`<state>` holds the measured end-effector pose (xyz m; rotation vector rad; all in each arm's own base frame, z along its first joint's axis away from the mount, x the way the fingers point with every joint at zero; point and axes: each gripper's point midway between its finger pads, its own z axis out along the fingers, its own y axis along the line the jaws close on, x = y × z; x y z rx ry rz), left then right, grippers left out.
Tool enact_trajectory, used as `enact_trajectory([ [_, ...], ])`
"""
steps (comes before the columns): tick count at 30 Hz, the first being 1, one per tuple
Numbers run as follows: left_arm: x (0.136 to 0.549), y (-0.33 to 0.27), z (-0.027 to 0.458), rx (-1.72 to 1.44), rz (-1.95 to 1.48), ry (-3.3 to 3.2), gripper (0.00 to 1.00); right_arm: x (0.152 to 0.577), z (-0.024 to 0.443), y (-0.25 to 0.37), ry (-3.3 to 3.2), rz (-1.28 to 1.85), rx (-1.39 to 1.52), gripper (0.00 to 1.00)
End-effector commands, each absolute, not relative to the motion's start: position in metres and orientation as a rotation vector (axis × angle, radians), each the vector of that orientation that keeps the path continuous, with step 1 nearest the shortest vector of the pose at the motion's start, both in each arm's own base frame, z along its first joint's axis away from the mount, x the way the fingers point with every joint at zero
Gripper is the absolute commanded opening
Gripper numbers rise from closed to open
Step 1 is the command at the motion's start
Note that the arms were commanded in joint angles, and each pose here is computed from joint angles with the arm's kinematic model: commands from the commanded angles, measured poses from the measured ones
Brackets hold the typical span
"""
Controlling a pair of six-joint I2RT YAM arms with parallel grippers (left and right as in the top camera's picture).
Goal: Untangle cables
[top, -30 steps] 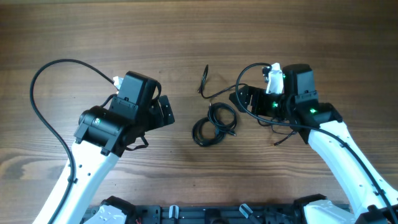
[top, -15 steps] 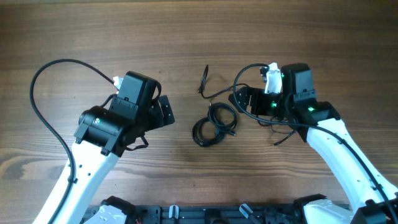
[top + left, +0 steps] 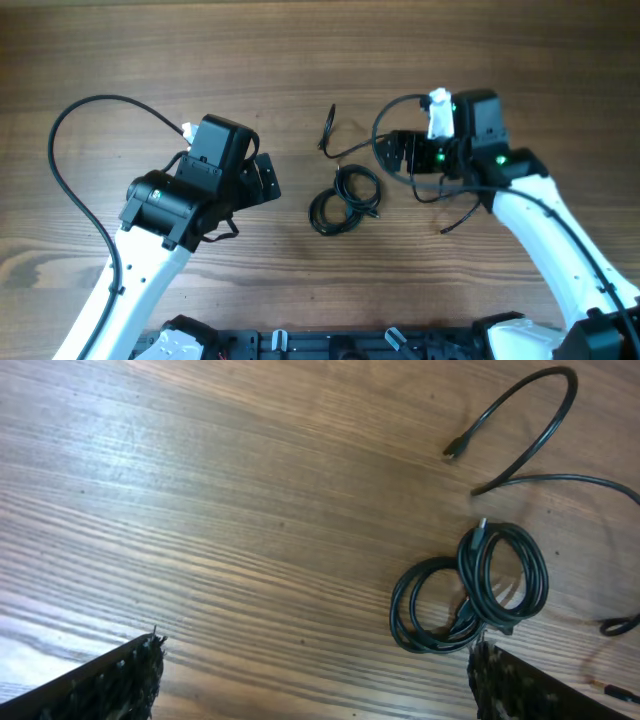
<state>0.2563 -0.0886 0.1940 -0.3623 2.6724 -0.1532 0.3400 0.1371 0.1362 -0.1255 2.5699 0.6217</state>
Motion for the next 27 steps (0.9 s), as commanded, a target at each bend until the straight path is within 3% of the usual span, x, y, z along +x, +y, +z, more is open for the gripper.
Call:
enact_trajectory([
  [1, 0.258, -0.085, 0.195, -0.362, -0.131, 2.663, 1.00, 0.372, 0.147, 0.131, 2.574, 0.485, -0.255, 1.00],
  [6, 0.258, -0.085, 0.195, -0.362, -0.131, 2.663, 1.00, 0.371, 0.076, 0.112, 2.796, 0.325, -0.200, 0.99],
  [7, 0.258, -0.085, 0.195, -0.363, -0.131, 2.663, 1.00, 0.370, 0.064, 0.112, 2.829, 0.325, -0.199, 0.89],
  [10, 0.258, -0.085, 0.195, -0.362, -0.131, 2.663, 1.00, 0.368, 0.044, 0.113, 2.881, 0.326, -0.196, 0.76],
  [12, 0.258, -0.085, 0.195, -0.362, -0.131, 2.663, 1.00, 0.369, 0.041, 0.115, 2.881, 0.342, -0.198, 0.56],
  [17, 0.258, -0.085, 0.195, -0.362, -0.131, 2.663, 1.00, 0.376, 0.045, 0.124, 2.839, 0.412, -0.204, 0.26],
  [19, 0.258, -0.085, 0.195, -0.362, -0.131, 2.663, 1.00, 0.379, 0.046, 0.125, 2.830, 0.419, -0.191, 0.06],
  [27, 0.258, -0.085, 0.195, -0.362, -0.131, 2.663, 1.00, 0.384, 0.048, 0.126, 2.836, 0.471, 0.117, 0.04],
])
